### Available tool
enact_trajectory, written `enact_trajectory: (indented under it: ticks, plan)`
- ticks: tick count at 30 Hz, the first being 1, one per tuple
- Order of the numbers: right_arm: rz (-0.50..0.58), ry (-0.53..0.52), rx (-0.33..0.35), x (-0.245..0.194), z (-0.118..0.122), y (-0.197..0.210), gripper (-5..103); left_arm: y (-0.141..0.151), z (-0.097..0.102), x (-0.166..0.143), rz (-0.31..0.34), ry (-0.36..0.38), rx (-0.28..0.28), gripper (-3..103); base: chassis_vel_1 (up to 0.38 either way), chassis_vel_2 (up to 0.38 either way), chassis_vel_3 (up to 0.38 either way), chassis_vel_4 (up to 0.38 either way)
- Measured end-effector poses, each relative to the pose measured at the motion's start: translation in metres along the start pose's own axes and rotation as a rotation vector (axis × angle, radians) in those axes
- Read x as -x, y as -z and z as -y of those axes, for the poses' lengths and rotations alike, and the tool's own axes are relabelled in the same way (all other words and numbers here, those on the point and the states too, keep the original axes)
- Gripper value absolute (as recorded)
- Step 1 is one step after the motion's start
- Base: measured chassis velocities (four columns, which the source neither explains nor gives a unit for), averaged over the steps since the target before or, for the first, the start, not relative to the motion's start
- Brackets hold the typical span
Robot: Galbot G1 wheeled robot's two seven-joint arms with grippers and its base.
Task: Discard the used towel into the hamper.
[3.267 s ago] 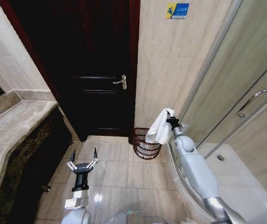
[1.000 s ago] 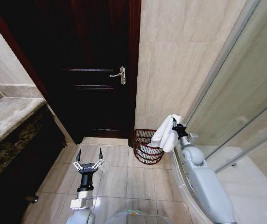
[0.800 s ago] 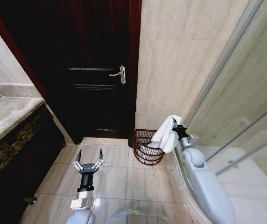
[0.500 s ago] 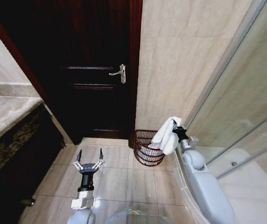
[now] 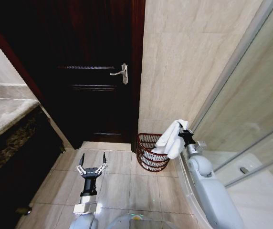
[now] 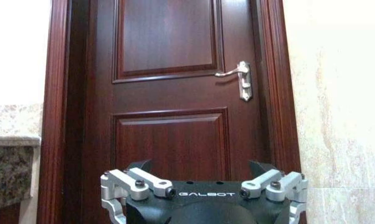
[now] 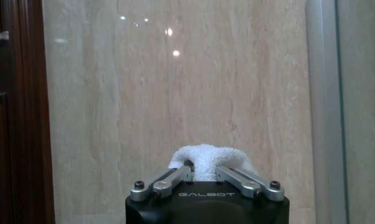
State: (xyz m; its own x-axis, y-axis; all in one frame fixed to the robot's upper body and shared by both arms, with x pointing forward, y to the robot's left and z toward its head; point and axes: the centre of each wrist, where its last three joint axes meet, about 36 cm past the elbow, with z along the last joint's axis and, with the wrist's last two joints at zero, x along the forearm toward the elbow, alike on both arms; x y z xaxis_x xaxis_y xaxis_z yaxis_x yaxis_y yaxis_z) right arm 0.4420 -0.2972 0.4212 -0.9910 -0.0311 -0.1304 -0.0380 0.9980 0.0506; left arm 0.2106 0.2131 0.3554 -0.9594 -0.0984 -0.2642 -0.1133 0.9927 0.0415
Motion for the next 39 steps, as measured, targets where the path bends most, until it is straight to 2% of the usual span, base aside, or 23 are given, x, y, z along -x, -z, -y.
enact_trajectory:
  ticks: [12, 32, 39]
  plan:
    - [0.034, 0.005, 0.006, -0.018, -0.012, 0.016, 3, -0.001, -0.004, 0.000, 0.002, 0.011, 0.004, 100, -0.031, 0.027, 0.039, -0.031]
    - [0.029, -0.003, 0.011, -0.063, -0.011, 0.025, 3, 0.000, 0.003, -0.001, 0.001, -0.007, -0.007, 100, -0.030, 0.036, 0.038, -0.035]
    - [0.031, -0.008, 0.019, -0.064, -0.010, 0.025, 3, -0.001, 0.006, -0.001, 0.009, -0.001, -0.009, 100, 0.000, 0.000, 0.000, 0.000]
